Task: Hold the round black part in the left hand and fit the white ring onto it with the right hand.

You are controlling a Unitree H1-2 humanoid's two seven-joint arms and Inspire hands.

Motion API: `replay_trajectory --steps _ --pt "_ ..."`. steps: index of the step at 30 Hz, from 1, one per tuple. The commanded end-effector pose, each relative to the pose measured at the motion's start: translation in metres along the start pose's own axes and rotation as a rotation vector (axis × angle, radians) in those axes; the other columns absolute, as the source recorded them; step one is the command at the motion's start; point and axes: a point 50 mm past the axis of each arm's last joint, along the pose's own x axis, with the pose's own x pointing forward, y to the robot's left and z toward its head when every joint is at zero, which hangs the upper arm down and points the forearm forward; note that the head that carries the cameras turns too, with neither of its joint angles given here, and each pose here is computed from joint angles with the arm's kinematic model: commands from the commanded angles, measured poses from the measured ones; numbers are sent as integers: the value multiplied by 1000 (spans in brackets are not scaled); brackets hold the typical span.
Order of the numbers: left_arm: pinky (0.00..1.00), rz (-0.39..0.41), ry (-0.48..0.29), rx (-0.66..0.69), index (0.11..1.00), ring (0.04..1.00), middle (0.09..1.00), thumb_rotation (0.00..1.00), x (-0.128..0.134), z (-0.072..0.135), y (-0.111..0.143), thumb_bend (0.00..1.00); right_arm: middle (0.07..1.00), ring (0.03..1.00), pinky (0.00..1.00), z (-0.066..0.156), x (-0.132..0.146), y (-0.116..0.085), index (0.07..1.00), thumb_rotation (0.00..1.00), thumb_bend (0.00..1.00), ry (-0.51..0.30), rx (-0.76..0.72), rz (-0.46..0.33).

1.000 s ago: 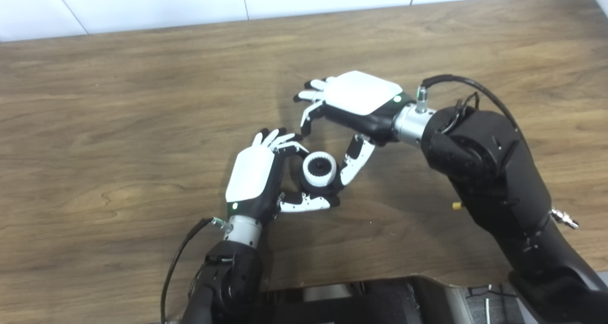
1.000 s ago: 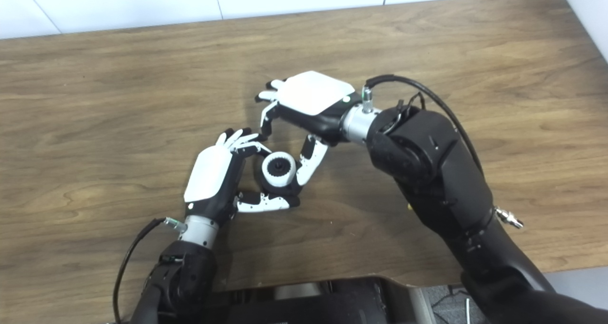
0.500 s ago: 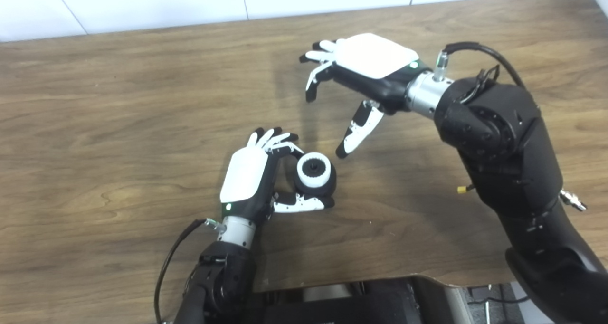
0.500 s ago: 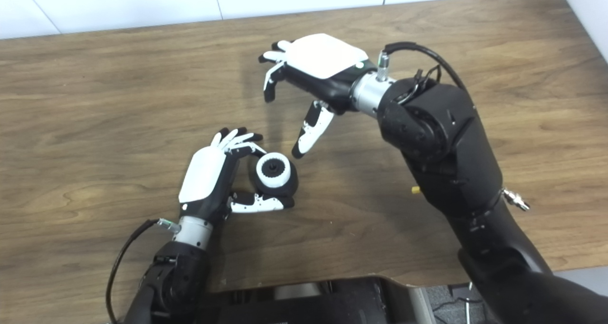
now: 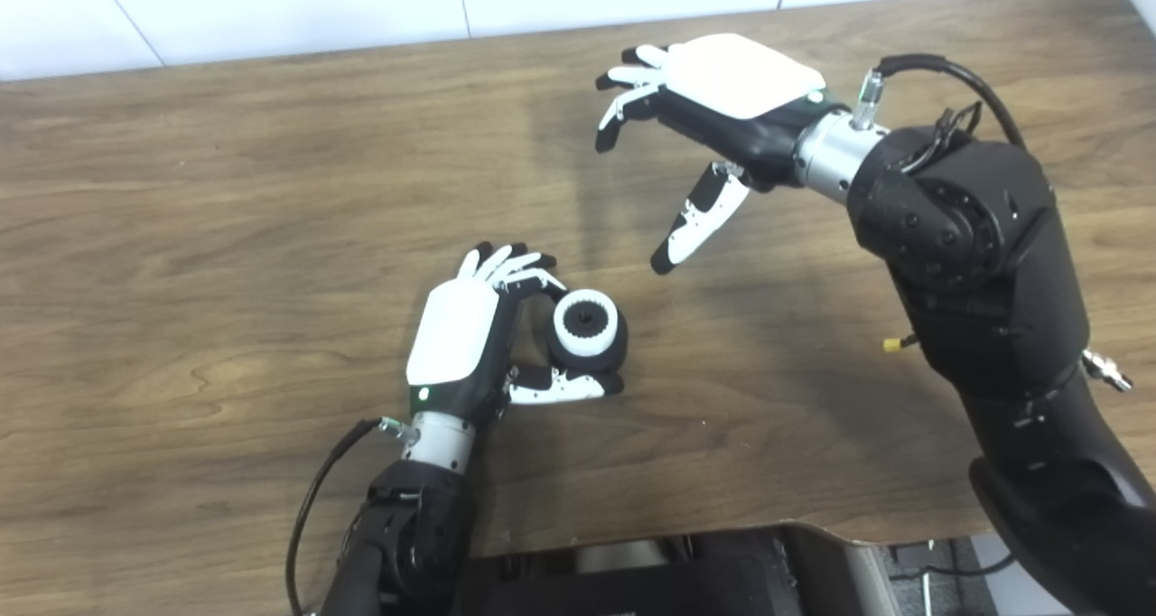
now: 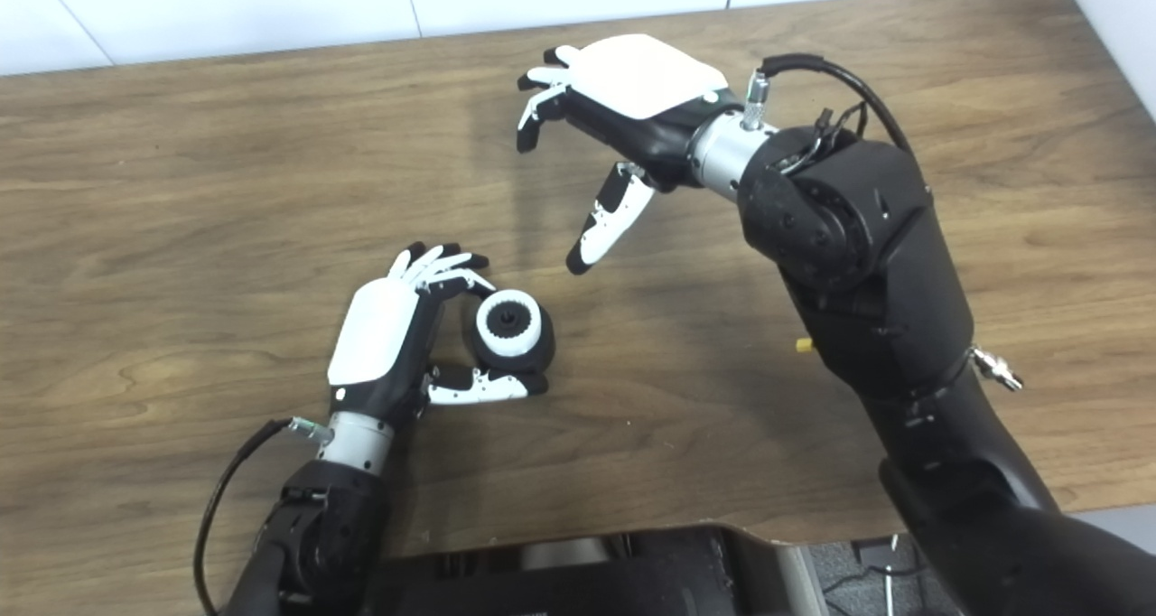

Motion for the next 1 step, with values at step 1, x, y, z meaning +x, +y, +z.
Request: replay_trajectory --steps 1 --pt "990 -1 4 63 742 910 832 281 3 -1 7 893 938 1000 998 1 -7 -16 747 310 1000 -9 -28 -77"
